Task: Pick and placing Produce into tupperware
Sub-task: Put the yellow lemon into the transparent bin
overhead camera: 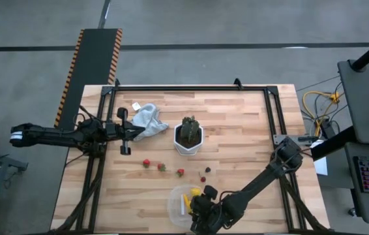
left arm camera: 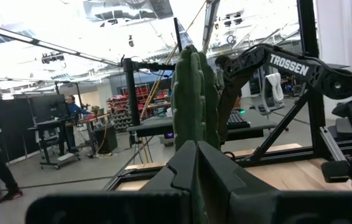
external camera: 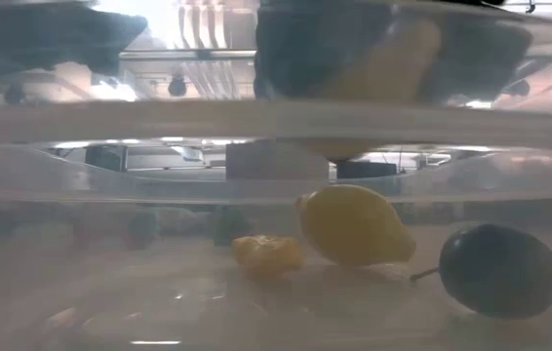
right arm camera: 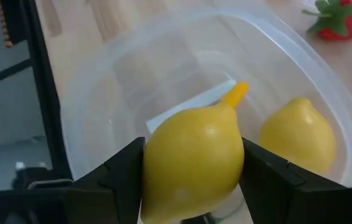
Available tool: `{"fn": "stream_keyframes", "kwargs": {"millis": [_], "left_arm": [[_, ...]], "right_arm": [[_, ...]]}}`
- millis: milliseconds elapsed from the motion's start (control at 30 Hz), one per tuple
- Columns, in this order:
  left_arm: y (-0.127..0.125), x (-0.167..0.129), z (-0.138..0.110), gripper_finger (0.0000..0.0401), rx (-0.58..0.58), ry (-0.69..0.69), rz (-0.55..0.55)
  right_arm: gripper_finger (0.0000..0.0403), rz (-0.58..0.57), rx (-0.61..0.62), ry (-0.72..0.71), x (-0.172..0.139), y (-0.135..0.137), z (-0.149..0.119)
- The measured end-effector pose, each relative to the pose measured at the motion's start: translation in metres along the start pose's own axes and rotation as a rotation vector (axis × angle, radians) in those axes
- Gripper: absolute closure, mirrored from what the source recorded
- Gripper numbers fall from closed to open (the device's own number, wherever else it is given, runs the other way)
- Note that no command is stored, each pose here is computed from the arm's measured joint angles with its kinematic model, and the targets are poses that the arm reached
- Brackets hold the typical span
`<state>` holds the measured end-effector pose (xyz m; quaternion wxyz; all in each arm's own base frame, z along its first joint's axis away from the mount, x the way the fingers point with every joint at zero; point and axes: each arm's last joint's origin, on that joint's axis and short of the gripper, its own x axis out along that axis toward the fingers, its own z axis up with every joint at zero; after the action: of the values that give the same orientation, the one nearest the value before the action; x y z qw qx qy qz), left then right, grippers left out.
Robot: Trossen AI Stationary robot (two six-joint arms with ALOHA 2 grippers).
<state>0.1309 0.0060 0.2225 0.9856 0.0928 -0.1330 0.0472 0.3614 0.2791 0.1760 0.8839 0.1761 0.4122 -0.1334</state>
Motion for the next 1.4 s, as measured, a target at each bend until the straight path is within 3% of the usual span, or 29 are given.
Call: {"fn": "stream_keyframes", "kwargs": {"millis": [933, 1167, 1400], "left_arm": [[0.000, 0.000, -0.001, 0.0401, 0.002, 0.004, -0.003], [0.000, 0.000, -0.001, 0.0401, 0.001, 0.007, -0.003], [0.000, 0.000, -0.001, 0.0401, 0.001, 0.007, -0.003]], "right_arm": [[0.0198, -0.039, 0.007, 0.088, 0.009, -0.014, -0.001], [0.0162, -0.039, 0.018, 0.086, 0.009, -0.015, 0.000], [0.0170, -0.036, 0.018, 0.083, 0.009, -0.014, 0.000]]}}
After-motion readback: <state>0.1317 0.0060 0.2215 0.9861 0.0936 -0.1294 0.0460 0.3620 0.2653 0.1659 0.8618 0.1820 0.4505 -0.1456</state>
